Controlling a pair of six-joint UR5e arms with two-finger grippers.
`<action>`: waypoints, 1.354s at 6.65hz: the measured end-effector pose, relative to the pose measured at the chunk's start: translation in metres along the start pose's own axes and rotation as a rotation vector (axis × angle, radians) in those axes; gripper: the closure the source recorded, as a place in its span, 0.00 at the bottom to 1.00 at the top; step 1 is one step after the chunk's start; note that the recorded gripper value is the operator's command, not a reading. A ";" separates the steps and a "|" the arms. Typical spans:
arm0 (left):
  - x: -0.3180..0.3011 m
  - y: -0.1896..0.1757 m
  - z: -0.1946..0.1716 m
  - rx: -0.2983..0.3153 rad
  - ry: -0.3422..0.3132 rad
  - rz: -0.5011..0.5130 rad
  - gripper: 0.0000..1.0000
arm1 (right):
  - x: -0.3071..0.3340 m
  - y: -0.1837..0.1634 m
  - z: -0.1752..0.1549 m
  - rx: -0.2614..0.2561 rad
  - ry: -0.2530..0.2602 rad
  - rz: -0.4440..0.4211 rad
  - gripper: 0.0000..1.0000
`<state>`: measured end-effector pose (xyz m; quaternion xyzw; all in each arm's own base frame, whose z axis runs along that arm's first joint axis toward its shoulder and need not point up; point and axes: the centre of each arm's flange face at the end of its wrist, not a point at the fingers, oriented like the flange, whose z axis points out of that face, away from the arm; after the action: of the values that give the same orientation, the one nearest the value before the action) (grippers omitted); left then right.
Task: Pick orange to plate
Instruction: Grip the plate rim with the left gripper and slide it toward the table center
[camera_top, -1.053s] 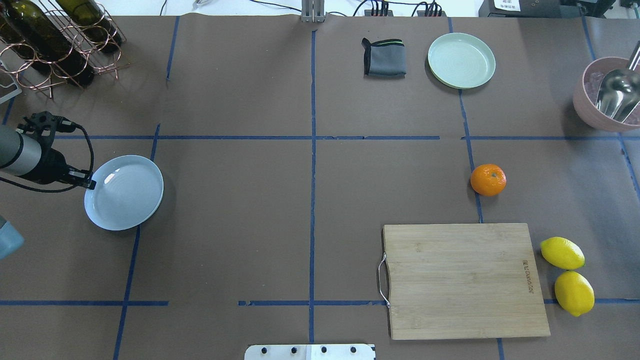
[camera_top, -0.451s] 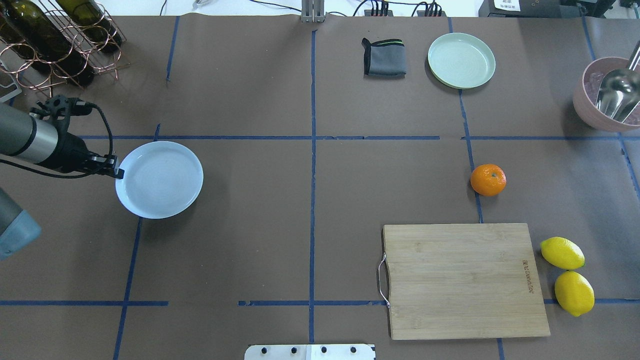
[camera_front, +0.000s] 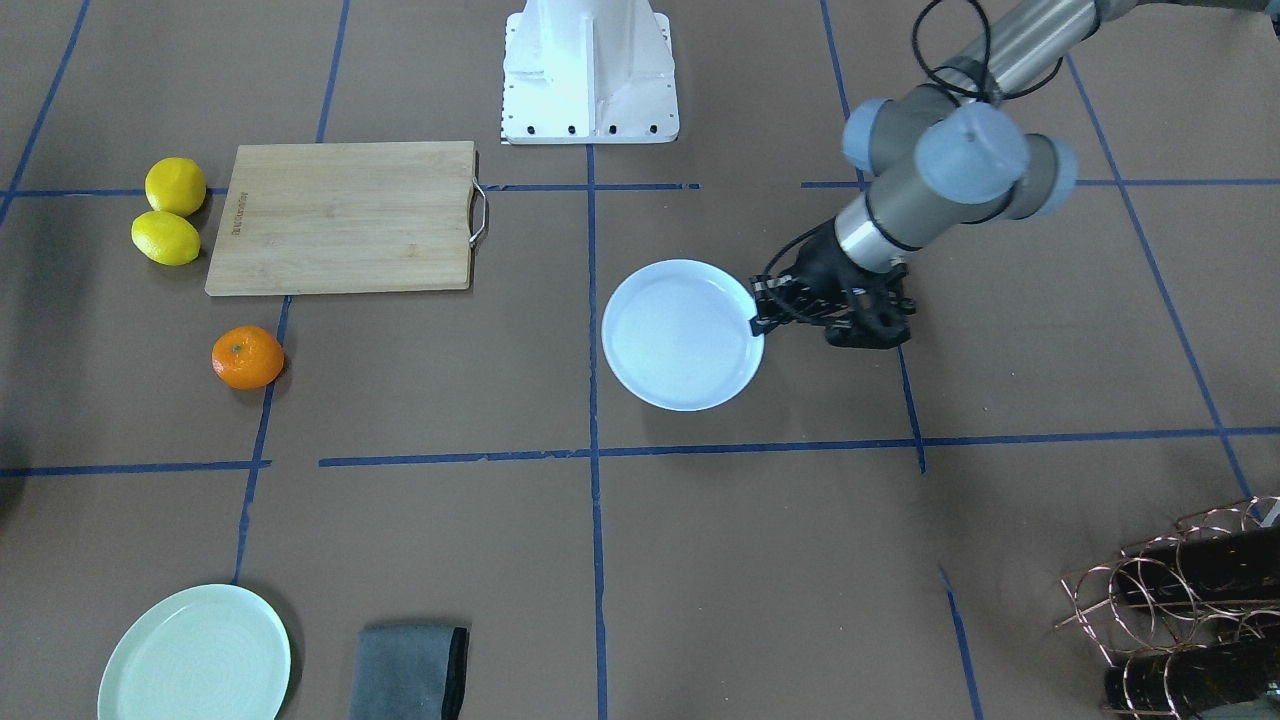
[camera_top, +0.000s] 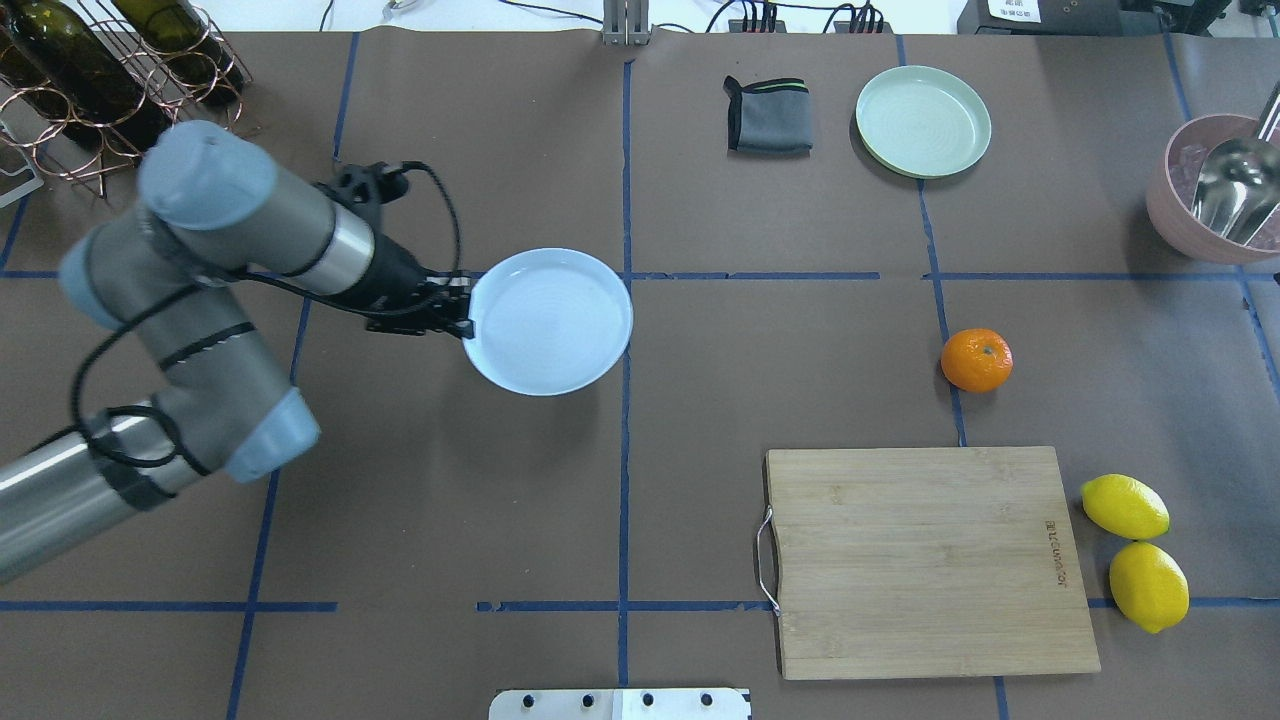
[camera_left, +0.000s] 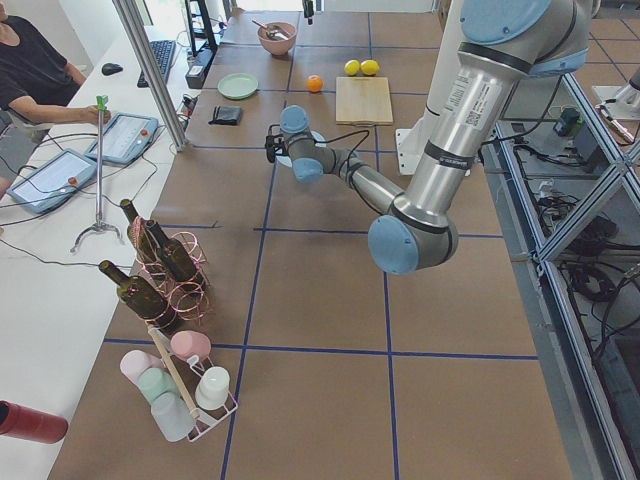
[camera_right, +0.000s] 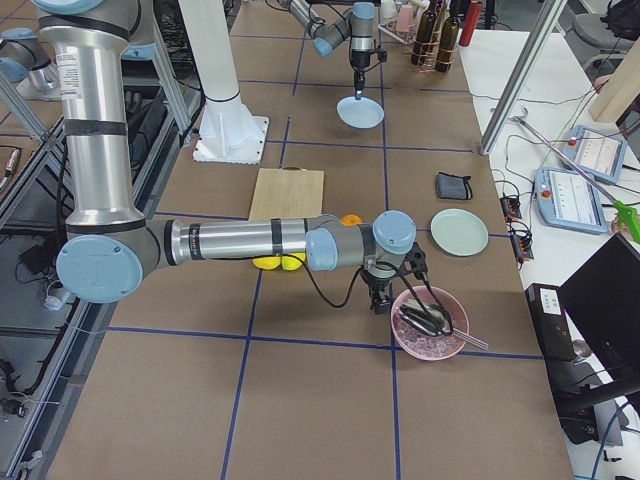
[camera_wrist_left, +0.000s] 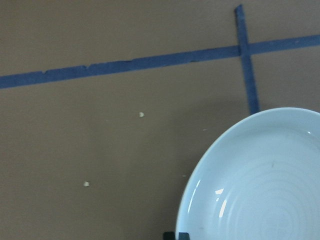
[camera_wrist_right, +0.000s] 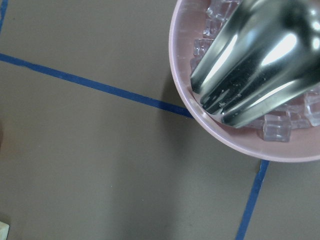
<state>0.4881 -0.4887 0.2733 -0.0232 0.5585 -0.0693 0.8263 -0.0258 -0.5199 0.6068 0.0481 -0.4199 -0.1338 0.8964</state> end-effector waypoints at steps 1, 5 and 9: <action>0.038 0.022 0.032 0.008 -0.018 -0.029 1.00 | -0.003 -0.002 0.002 -0.001 -0.002 -0.004 0.00; 0.041 0.043 0.058 0.019 -0.052 -0.072 1.00 | -0.014 -0.006 0.009 0.006 -0.007 -0.018 0.00; 0.031 0.044 0.055 0.023 -0.052 -0.074 0.45 | -0.061 -0.028 0.029 0.029 -0.029 0.046 0.00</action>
<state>0.5541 -0.4520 0.2605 -0.0359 0.5348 -0.1056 0.8376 -0.0906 -0.5291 0.5745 0.0493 -0.4359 -0.1080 0.8921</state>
